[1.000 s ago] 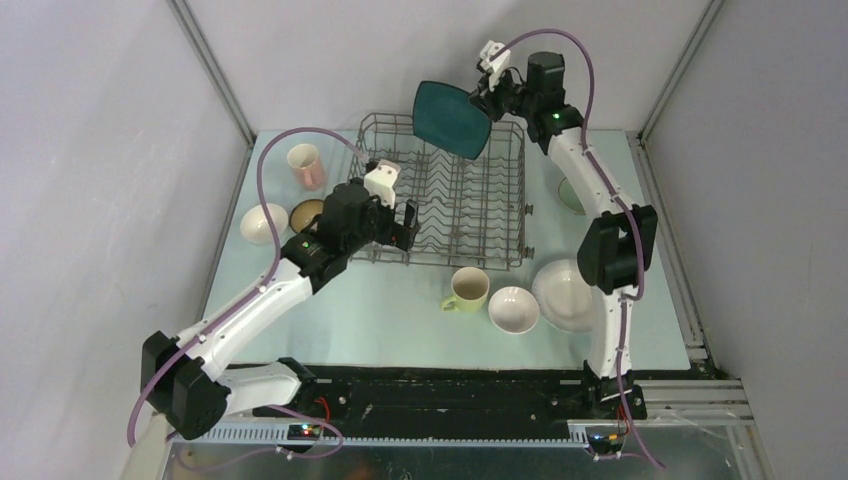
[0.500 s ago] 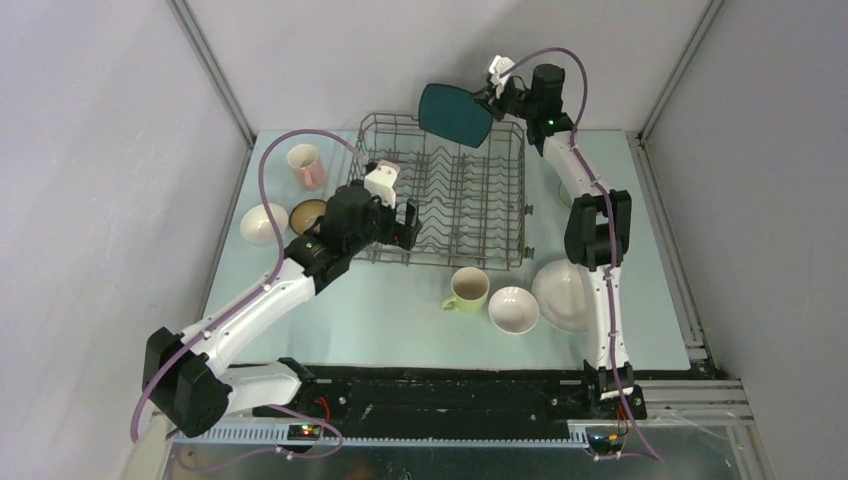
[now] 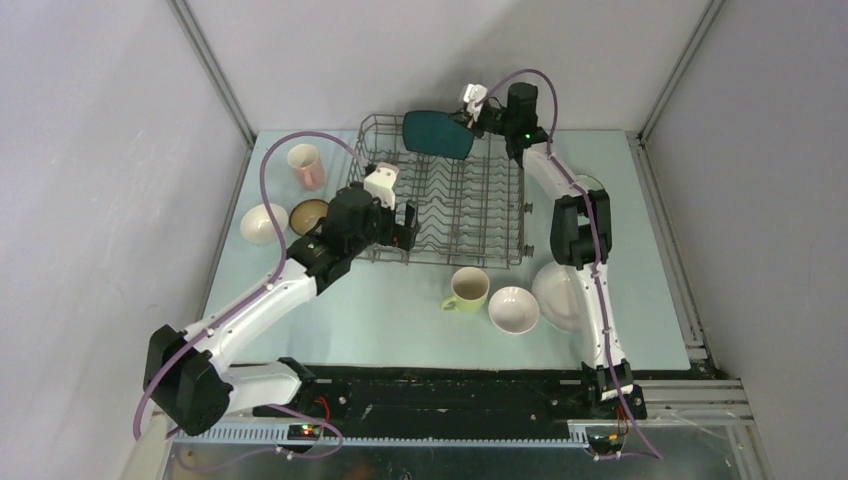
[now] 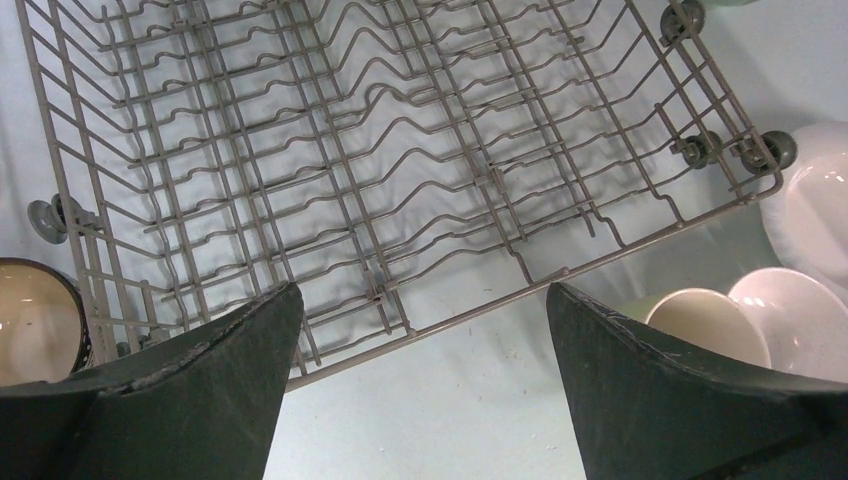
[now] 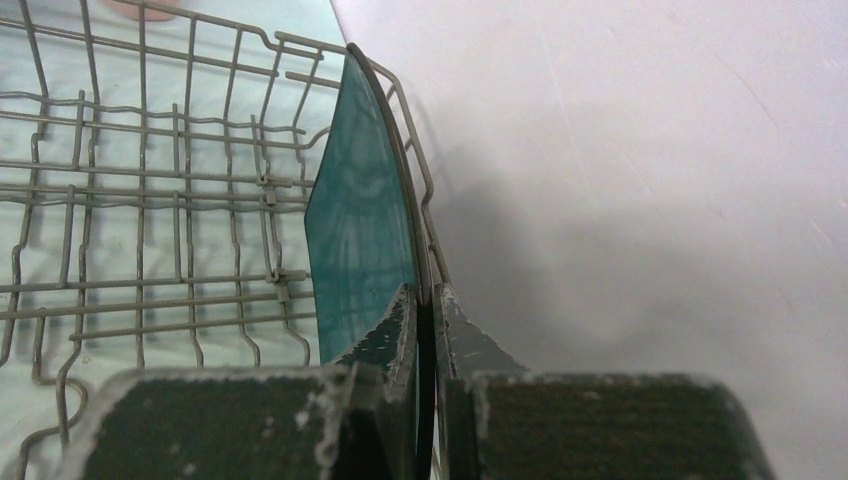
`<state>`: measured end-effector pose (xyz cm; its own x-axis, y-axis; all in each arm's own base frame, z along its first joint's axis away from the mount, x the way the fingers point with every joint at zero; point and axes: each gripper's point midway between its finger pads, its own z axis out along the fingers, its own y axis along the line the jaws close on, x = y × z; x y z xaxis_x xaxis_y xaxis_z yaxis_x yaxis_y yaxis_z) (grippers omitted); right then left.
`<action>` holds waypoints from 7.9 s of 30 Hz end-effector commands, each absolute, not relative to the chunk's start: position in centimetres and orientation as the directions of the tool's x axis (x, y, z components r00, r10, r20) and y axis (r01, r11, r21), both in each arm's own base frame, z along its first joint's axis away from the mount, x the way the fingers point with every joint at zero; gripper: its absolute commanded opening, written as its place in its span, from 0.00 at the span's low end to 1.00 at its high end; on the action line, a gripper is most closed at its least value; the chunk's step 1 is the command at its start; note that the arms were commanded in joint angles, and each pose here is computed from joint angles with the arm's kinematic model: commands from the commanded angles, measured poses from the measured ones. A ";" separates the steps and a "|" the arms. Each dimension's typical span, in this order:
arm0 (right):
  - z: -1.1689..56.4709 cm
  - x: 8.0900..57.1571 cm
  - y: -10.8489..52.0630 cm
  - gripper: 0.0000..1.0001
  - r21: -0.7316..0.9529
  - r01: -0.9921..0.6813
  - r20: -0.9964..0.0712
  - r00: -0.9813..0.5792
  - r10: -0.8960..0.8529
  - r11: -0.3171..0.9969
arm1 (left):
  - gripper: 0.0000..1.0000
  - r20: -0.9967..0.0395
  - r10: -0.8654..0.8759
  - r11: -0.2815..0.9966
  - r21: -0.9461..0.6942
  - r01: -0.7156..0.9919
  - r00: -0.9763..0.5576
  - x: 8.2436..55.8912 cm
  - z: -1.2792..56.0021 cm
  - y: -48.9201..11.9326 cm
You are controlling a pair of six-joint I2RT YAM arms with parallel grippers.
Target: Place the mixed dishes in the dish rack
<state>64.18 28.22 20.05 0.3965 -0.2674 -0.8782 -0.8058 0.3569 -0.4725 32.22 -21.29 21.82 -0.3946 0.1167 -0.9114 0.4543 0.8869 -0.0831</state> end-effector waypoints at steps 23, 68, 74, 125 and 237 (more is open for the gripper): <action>28.3 64.4 27.3 0.00 -0.556 -0.699 -0.828 0.513 -0.227 0.451 | 1.00 -0.896 0.097 0.893 -0.114 0.435 -0.434 32.5 20.4 -21.1; 34.9 55.1 27.0 1.00 -0.336 -0.694 -0.927 0.365 -0.091 0.637 | 1.00 -0.922 -0.032 0.900 -0.195 0.389 -0.387 29.1 23.9 -18.5; 34.9 48.9 27.7 0.99 -0.267 -0.670 -0.963 0.217 -0.161 0.693 | 0.99 -0.901 -0.122 0.904 -0.274 0.328 -0.417 27.1 23.2 -17.2; 18.9 21.8 18.8 1.00 0.309 -0.401 -0.797 -0.604 0.004 0.862 | 0.88 -0.690 0.068 0.749 -0.442 0.494 -0.720 19.6 11.1 -32.7; 35.4 19.9 31.0 0.00 0.141 -0.927 -0.906 0.021 0.422 0.348 | 0.61 -0.323 -0.412 -0.377 -0.790 0.483 -0.852 11.1 34.3 -28.8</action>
